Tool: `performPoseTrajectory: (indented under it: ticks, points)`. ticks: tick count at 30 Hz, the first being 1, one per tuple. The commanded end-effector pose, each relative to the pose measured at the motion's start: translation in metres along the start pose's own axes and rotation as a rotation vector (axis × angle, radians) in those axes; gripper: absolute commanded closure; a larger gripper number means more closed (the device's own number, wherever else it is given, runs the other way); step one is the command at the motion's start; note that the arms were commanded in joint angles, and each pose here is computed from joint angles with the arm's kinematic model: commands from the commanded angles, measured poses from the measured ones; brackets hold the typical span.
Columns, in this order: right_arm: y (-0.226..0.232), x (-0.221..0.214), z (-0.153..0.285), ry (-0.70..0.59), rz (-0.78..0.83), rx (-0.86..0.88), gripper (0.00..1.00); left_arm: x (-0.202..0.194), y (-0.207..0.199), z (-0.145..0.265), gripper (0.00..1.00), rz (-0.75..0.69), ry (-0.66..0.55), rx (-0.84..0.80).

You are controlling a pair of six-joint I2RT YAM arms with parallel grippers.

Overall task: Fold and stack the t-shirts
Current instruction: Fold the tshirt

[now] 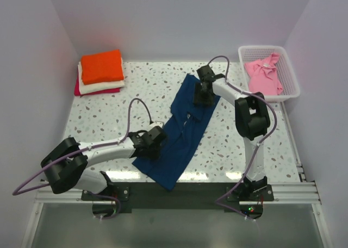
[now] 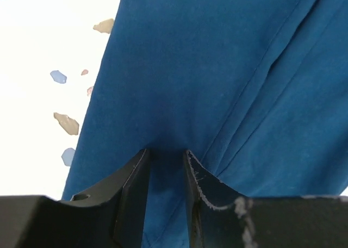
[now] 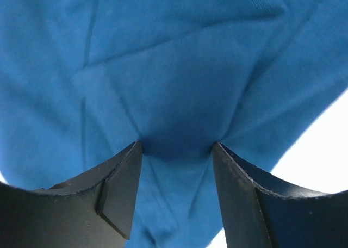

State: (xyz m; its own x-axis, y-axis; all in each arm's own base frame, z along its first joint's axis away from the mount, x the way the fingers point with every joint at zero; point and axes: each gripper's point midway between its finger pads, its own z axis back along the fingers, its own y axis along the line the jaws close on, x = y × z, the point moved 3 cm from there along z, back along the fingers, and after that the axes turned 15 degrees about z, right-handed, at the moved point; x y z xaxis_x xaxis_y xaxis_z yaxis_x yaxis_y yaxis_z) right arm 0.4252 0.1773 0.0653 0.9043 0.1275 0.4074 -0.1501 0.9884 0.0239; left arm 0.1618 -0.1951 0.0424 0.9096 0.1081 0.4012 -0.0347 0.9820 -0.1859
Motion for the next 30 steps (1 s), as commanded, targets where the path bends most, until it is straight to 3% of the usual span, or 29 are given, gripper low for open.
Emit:
performPoseTrajectory:
  ticks: [1, 8, 11, 18, 24, 30]
  points:
    - [-0.004, 0.014, -0.019, -0.013, 0.003, -0.018, 0.43, -0.01, -0.002, -0.002, 0.65, 0.063, 0.01, -0.037]
    - [-0.004, 0.035, -0.05, -0.026, 0.046, -0.033, 0.43, -0.044, -0.01, -0.005, 0.65, 0.249, 0.111, -0.146]
    - [-0.005, 0.039, -0.069, -0.01, 0.073, -0.035, 0.43, -0.038, -0.029, -0.004, 0.65, 0.315, 0.107, -0.232]
    - [-0.002, 0.095, -0.081, -0.13, 0.129, -0.027, 0.41, -0.011, -0.081, -0.014, 0.64, 0.386, 0.092, -0.322]
    - [0.006, 0.117, -0.056, -0.204, 0.144, 0.016, 0.33, -0.002, -0.098, -0.017, 0.64, 0.378, 0.094, -0.341]
    - [0.004, 0.135, 0.002, -0.285, 0.121, 0.019, 0.33, 0.008, -0.104, -0.006, 0.63, 0.354, 0.067, -0.363]
